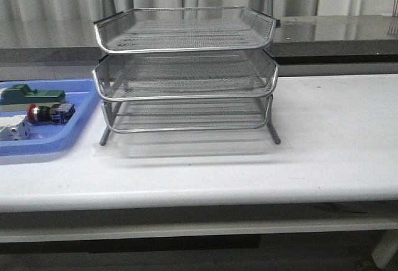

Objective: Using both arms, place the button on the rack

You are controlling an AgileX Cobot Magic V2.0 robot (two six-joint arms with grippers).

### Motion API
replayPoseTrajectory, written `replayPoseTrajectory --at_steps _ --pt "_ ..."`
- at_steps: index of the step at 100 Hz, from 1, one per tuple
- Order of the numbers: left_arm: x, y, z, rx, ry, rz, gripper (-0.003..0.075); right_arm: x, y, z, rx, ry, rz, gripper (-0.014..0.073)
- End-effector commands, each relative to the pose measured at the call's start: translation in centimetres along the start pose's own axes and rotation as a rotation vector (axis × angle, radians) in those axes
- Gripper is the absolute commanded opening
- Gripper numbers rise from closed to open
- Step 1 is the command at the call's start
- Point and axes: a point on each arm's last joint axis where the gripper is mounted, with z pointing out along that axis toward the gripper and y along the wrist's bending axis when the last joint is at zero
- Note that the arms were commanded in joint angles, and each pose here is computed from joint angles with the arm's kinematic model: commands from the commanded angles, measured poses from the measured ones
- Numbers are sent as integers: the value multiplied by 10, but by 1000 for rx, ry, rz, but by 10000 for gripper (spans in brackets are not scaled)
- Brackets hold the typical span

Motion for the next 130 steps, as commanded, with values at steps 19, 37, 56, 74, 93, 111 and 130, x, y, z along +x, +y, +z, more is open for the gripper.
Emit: replayPoseTrajectory --at_steps 19,37,56,74,93,111,130 --pt "9 -1 -1 0 -57 -13 -21 -55 10 31 -1 128 53 -57" --pt "9 -1 -1 0 -57 -13 -21 -68 16 60 -11 281 122 -57" --pt "9 -1 -1 0 -57 -13 -21 -70 21 88 -40 364 280 -57" --pt "9 -1 -1 0 -57 -13 -21 -58 23 110 -38 452 396 -57" --pt "9 -1 -1 0 -57 -13 -21 -49 21 123 -23 506 416 -25" --pt "9 -1 -1 0 -57 -13 -21 -47 22 126 -22 514 448 193" --pt "9 -1 -1 0 -57 -13 -21 -52 23 129 -27 452 534 415"
